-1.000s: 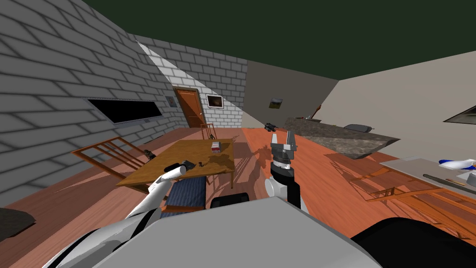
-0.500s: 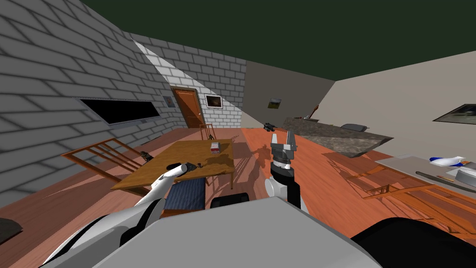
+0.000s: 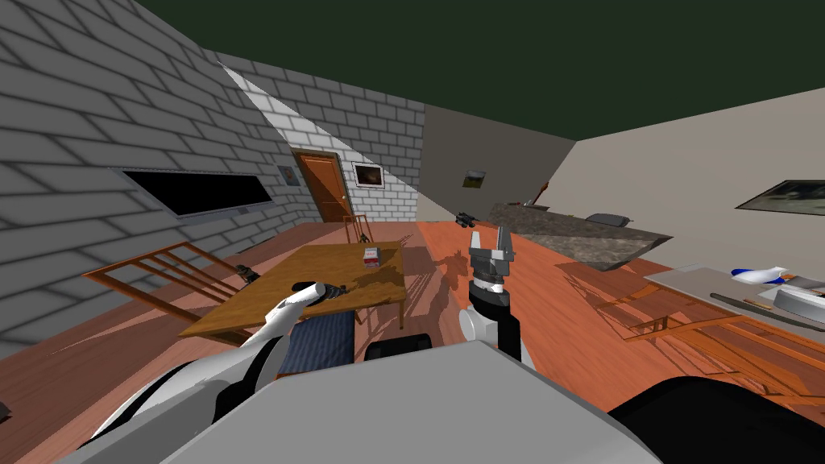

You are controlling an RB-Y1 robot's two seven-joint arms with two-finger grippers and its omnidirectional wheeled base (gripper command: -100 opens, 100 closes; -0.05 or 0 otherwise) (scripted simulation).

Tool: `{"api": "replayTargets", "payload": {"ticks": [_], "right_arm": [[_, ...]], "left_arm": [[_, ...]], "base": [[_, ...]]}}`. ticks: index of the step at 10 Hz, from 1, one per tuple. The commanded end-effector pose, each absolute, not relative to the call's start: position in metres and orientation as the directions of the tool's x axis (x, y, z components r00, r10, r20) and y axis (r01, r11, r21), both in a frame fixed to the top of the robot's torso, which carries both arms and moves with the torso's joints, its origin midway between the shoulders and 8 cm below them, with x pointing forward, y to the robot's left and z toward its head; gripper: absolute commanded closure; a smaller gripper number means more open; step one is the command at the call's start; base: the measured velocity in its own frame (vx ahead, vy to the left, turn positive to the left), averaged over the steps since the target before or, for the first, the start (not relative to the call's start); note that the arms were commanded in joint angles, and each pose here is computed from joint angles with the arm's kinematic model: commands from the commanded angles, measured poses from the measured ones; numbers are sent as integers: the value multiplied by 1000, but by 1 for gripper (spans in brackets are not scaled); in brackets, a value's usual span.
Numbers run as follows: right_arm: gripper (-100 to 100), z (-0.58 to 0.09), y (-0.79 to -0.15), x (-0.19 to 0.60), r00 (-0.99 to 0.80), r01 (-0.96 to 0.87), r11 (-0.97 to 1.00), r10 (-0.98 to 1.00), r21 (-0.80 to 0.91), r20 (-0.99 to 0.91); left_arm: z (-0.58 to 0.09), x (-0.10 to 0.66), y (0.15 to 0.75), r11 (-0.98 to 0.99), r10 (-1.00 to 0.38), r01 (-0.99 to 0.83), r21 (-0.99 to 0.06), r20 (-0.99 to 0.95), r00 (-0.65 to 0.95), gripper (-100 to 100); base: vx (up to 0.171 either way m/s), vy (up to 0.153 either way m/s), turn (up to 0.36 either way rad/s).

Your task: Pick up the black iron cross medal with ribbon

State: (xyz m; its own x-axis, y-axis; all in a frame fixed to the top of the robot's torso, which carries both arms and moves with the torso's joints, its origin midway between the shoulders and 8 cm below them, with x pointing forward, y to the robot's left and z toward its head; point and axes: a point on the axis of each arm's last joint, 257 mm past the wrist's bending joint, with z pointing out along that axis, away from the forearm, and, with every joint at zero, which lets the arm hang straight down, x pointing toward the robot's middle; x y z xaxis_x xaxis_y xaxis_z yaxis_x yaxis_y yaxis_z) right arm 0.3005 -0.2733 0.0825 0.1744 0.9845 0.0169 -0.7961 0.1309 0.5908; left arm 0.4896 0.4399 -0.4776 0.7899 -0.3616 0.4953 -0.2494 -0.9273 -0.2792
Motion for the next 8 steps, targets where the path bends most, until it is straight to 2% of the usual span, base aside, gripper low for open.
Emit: {"api": "replayTargets", "payload": {"ticks": [1,7,8], "right_arm": [[0,82,-273,300,174,-796,131,985,591,17],[0,82,-273,300,174,-796,131,985,591,17],[0,82,-273,300,174,-796,131,985,591,17]], "left_arm": [[-483,485,437,-935,-345,-249,-253,482,805,-100],[-493,470,423,-961,-277,-240,-139,421,864,-100],[-492,472,424,-958,-285,-242,-154,429,857,-100]], "base": [[33,5,-18],[18,-12,-26],[11,-9,-8]]}}
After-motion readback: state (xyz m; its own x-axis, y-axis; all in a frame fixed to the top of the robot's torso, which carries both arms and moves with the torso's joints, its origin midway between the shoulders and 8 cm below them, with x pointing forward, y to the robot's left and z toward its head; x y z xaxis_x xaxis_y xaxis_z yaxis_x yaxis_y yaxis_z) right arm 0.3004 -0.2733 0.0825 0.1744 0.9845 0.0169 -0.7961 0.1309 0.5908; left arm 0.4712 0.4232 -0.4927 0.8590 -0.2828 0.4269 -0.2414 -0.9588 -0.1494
